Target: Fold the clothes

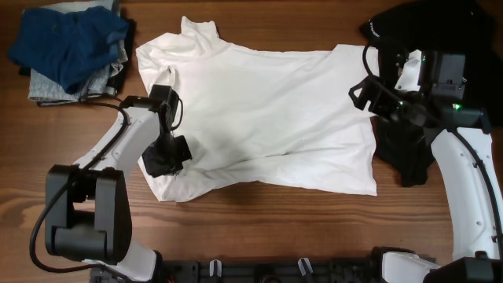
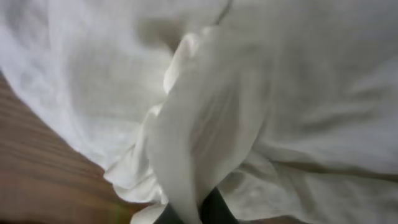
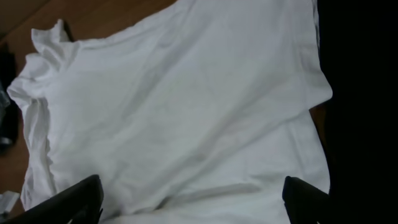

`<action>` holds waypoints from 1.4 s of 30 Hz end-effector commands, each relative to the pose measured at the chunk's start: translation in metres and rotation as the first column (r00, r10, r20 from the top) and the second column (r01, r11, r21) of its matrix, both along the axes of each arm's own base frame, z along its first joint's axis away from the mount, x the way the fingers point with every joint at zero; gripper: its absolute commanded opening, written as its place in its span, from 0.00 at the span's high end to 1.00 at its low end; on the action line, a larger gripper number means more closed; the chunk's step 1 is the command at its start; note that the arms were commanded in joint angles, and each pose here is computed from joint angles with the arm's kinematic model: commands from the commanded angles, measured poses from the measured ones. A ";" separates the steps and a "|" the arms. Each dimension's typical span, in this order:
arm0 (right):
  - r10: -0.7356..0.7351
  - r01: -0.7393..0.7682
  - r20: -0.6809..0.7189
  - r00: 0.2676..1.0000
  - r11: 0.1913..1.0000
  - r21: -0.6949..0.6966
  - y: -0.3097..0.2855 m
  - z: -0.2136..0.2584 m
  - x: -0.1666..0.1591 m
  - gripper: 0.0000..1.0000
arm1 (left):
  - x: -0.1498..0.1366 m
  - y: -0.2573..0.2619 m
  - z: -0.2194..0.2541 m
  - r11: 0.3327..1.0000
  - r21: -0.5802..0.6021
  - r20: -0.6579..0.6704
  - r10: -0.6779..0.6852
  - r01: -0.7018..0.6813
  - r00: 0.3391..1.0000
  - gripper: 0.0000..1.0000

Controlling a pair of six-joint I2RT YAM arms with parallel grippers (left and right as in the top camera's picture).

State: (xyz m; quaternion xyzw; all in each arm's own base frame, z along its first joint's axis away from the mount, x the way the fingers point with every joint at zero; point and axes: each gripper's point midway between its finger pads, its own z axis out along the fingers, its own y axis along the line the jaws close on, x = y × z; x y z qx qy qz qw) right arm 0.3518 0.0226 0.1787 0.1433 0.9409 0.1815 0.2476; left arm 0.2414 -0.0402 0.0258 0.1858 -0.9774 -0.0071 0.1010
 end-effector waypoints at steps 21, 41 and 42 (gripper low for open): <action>-0.318 0.233 -0.620 0.717 0.948 -0.216 0.033 -0.149 -0.173 0.30 | 0.027 0.032 0.133 0.959 -0.106 0.423 0.281 -0.261 0.861 0.96; -0.400 0.277 -0.567 0.720 0.915 -0.294 0.022 -0.180 -0.153 0.96 | 0.023 0.032 0.136 0.960 -0.106 0.424 0.281 -0.261 0.861 0.96; -0.384 0.269 -0.549 0.743 0.922 -0.280 0.023 -0.169 -0.148 0.96 | 0.023 0.033 0.141 0.960 -0.106 0.439 0.280 -0.260 0.854 0.96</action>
